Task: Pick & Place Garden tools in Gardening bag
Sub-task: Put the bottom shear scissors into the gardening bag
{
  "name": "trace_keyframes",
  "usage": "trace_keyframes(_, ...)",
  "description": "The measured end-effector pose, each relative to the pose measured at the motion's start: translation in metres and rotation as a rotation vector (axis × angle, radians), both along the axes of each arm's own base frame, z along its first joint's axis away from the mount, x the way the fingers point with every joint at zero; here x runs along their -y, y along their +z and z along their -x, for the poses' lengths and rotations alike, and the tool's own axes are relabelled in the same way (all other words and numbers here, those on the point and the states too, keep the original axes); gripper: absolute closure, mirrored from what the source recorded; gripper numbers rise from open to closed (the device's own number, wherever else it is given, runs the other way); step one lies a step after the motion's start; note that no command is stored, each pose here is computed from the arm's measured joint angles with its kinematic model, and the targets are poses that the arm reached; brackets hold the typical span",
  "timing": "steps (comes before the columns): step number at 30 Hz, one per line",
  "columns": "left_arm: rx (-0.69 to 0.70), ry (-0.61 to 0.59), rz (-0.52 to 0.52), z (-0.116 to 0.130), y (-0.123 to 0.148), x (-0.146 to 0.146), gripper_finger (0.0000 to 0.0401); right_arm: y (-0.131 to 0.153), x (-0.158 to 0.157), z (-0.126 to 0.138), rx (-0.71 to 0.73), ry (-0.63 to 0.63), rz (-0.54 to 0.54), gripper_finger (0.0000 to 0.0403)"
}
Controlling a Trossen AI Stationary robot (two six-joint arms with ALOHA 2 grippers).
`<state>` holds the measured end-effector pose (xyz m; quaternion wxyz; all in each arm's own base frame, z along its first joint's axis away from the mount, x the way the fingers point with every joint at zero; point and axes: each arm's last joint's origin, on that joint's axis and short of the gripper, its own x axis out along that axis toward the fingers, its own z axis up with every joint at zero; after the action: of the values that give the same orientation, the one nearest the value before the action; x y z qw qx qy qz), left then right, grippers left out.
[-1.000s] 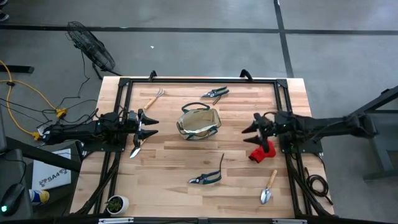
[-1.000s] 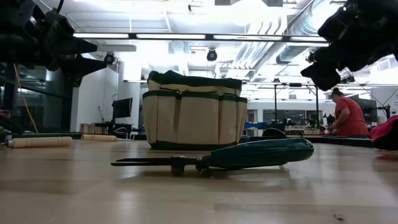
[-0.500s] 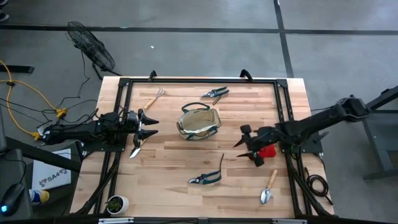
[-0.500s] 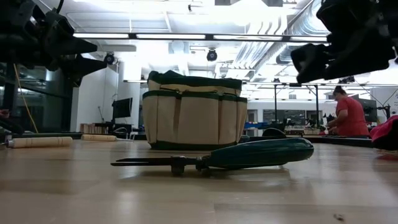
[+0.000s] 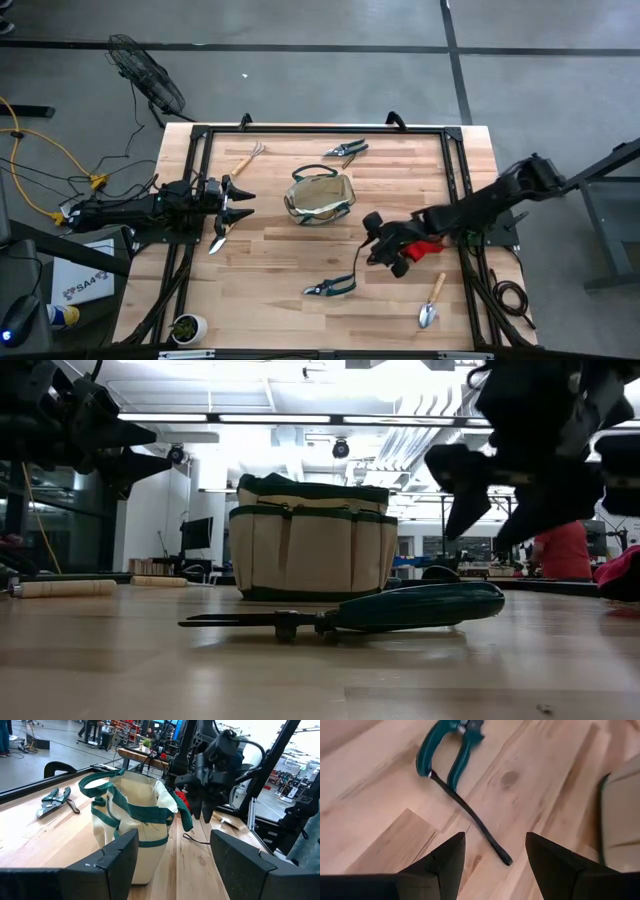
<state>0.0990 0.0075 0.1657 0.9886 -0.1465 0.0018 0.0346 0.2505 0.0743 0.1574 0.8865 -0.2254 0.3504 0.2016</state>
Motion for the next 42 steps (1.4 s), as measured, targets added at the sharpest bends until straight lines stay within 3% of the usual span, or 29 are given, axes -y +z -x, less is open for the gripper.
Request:
trace_keyframes(8,0.000,0.000,0.000,0.000,0.000,0.000,0.0158,-0.021,-0.003,-0.019,-0.103,0.066,0.094,0.0201)
trace_keyframes(14,0.000,0.000,0.000,0.000,0.000,0.000,0.0158,-0.029,0.004,-0.032,-0.135,0.032,0.104,0.0201)
trace_keyframes(22,0.000,0.000,0.000,0.000,0.000,0.000,0.0158,-0.033,0.018,-0.029,-0.224,0.038,0.080,0.0201)
trace_keyframes(33,0.000,0.000,0.000,0.000,0.000,0.000,0.0158,-0.026,0.019,-0.034,-0.207,0.155,0.167,0.0201)
trace_keyframes(42,0.000,0.001,0.000,0.000,0.000,0.000,0.0158,-0.020,0.030,-0.040,-0.193,0.171,0.182,0.0201)
